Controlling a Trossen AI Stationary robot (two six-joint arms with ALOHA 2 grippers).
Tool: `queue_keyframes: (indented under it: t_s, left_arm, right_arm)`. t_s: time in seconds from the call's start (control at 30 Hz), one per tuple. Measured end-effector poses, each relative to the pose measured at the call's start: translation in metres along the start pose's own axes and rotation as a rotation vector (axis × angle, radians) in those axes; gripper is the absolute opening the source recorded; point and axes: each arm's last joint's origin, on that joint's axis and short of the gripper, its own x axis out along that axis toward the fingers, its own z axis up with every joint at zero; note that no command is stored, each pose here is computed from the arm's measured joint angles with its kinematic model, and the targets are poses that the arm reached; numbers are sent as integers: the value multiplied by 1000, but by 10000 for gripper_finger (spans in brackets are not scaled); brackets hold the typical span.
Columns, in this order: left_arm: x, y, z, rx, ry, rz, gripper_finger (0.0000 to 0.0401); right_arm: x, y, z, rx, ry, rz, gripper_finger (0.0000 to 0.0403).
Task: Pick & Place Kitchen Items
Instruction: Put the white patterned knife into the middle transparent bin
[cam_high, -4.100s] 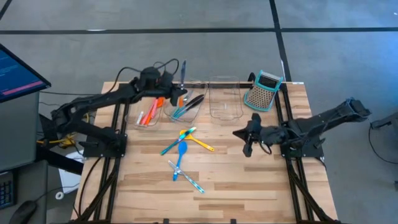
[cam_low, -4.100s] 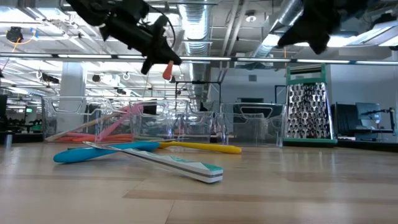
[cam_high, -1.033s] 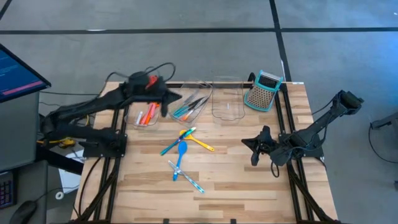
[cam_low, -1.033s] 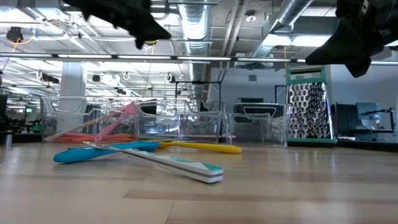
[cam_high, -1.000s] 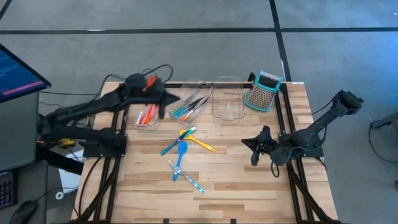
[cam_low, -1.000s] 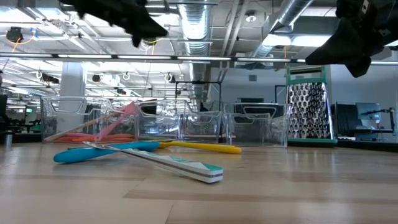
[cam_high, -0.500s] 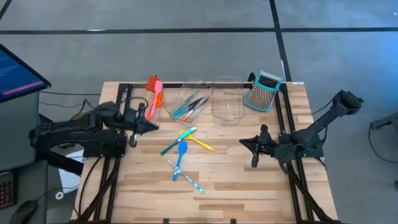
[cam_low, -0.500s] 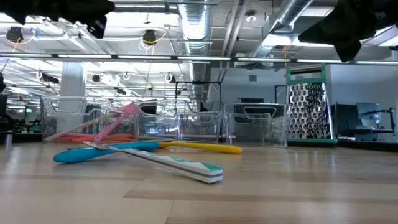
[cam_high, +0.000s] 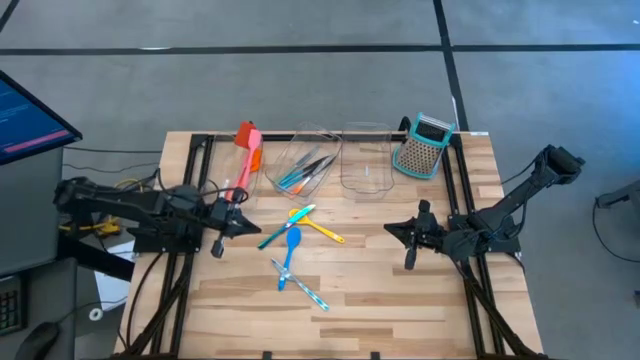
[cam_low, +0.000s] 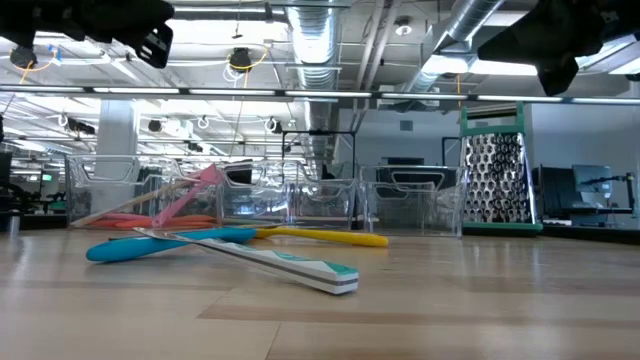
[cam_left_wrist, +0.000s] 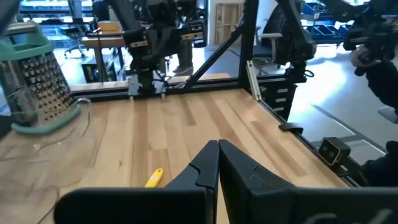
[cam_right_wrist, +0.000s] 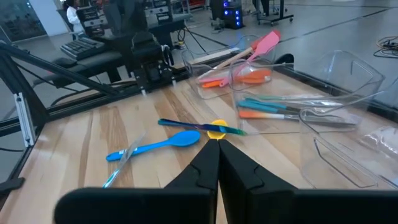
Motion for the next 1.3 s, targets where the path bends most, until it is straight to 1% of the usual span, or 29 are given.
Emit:
queue_keyframes:
  t_s: [0.27,0.43,0.53,0.73,0.9,1.07,1.3]
  left_arm:
    - [10,-13,1,-68,-17,-13,1]
    - [18,-20,-5,-143,24,89,1]
    - [23,-24,-9,-164,53,114,1]
    - [34,-36,-5,-178,81,65,1]
    - [41,-48,10,-172,63,12,1]
    - [48,-62,17,-86,72,-49,1]
    - [51,-77,15,-56,97,-113,1]
  right_arm:
    - [0,0,0,-1,0,0,2]
    - [0,0,0,0,0,0,2]
    - [0,0,0,0,0,-2,2]
    - [0,0,0,0,0,-2,2]
    - [0,0,0,0,0,-2,1]
    - [0,0,0,0,0,-2,1]
    - [0,0,0,0,0,0,1]
